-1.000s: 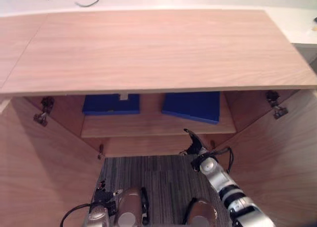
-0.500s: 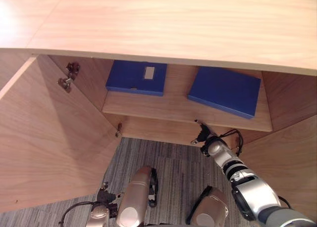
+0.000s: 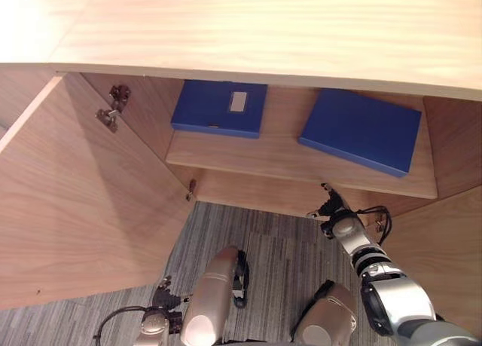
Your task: Walk over to the cabinet, pick up the folder, carry it to the office cabinet, place the folder inside the office cabinet, then close the office cabinet door
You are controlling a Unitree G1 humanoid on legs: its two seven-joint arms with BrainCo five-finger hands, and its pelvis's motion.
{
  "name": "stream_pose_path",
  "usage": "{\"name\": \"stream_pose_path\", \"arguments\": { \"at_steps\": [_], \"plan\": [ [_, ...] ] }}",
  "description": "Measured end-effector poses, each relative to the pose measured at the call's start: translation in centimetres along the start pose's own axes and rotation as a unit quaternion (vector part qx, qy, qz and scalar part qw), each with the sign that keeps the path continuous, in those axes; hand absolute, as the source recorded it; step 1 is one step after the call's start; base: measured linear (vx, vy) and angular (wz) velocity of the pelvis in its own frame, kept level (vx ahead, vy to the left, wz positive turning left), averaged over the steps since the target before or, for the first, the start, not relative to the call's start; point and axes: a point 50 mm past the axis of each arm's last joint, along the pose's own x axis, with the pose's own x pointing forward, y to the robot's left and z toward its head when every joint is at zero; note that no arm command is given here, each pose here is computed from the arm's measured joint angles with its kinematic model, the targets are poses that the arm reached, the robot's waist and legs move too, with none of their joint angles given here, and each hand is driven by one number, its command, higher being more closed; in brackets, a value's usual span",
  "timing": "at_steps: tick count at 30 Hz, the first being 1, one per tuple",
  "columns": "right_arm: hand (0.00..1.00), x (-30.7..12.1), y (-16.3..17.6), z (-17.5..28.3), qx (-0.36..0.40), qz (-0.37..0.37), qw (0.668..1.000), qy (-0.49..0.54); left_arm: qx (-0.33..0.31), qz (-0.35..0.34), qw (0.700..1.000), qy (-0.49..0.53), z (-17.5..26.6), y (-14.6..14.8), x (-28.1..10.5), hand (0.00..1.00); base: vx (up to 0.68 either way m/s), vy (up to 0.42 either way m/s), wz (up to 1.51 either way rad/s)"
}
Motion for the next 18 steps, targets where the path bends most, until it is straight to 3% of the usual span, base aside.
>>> {"name": "stream_pose_path", "arguments": {
  "at_steps": [5, 11, 18],
  "plan": [
    [0.0, 0.3, -2.7, 1.0, 0.06, -0.044, 0.997, -0.018, -0.004, -0.002, 1.0, -0.002, 0.1, -0.2, 0.0, 0.0, 0.03, -0.023, 0.04],
    [0.0, 0.4, -6.1, 4.6, 0.195, -0.097, 0.972, -0.084, -0.015, 0.003, 1.0, 0.002, -0.2, -0.1, -0.1, 0.0, 0.01, -0.015, -0.03],
    [0.0, -0.3, -6.9, 8.2, 0.216, -0.087, 0.957, -0.17, -0.04, 0.013, 0.999, 0.011, -0.7, 0.3, -0.3, 0.0, 0.04, -0.032, -0.12]
  ]
}}
